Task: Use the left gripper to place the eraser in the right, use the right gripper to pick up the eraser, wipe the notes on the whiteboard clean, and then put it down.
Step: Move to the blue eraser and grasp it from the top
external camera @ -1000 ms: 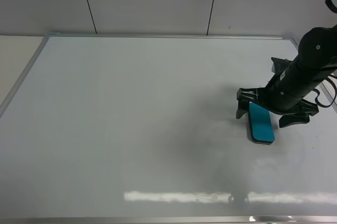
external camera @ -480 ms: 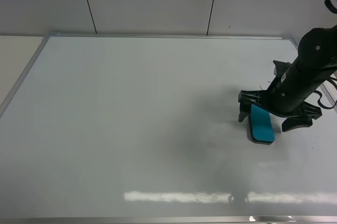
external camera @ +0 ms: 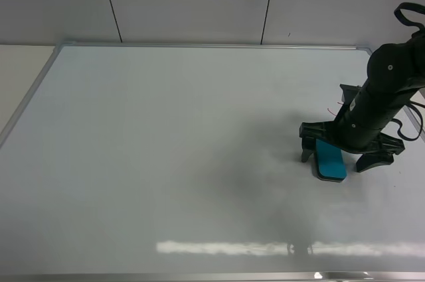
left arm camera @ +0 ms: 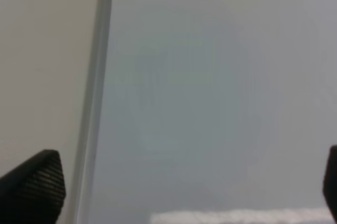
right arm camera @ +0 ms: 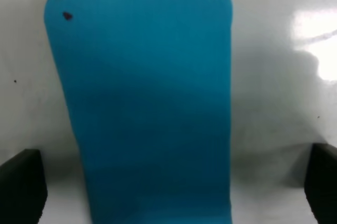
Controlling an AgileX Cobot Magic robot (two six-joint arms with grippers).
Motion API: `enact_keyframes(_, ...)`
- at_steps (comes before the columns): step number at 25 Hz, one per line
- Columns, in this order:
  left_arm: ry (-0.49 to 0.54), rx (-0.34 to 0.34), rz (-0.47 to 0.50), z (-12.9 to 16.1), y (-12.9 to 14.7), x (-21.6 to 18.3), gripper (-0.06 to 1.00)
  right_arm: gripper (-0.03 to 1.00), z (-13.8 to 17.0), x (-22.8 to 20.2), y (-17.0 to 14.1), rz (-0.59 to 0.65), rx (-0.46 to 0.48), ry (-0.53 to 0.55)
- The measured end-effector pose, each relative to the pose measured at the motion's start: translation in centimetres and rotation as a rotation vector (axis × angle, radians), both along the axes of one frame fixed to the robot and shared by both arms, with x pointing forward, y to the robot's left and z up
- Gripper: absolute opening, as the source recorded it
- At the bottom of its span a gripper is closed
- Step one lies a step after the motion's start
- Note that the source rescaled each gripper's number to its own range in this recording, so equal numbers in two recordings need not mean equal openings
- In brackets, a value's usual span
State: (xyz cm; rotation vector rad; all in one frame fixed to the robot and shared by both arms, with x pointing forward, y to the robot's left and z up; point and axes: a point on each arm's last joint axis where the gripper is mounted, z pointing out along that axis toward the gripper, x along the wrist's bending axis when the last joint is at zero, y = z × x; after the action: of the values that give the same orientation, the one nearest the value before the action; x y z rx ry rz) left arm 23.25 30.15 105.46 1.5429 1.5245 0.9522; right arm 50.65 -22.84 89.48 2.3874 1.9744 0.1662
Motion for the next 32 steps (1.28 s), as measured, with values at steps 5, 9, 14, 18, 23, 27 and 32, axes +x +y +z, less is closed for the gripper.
enact_keyframes(5, 0.000, 0.000, 0.000, 0.0, 0.0, 0.0, 1.00, 0.97, 0.4, 0.1, 0.1, -0.007, 0.020, -0.027)
enact_keyframes(9, 0.000, 0.000, 0.000, 0.0, 0.0, 0.0, 1.00, 0.97, 0.7, 0.3, 0.2, 0.021, 0.024, -0.057)
enact_keyframes(14, 0.000, 0.000, 0.000, 0.0, 0.0, 0.0, 1.00, 0.97, 1.0, 0.7, 0.3, 0.030, 0.026, -0.073)
enact_keyframes(18, 0.000, 0.000, 0.000, 0.0, 0.0, 0.0, 1.00, 0.97, 1.1, 0.8, 0.4, 0.035, 0.026, -0.075)
enact_keyframes(23, 0.000, 0.000, 0.000, 0.0, 0.0, 0.0, 1.00, 0.97, 0.6, 0.7, 0.3, 0.035, 0.021, -0.054)
enact_keyframes(27, 0.000, 0.000, 0.000, 0.0, 0.0, 0.0, 1.00, 0.97, 0.4, 0.6, 0.3, 0.035, 0.018, -0.038)
enact_keyframes(32, 0.000, 0.000, 0.000, 0.0, 0.0, 0.0, 1.00, 0.77, 0.4, 0.6, 0.3, 0.035, 0.016, -0.032)
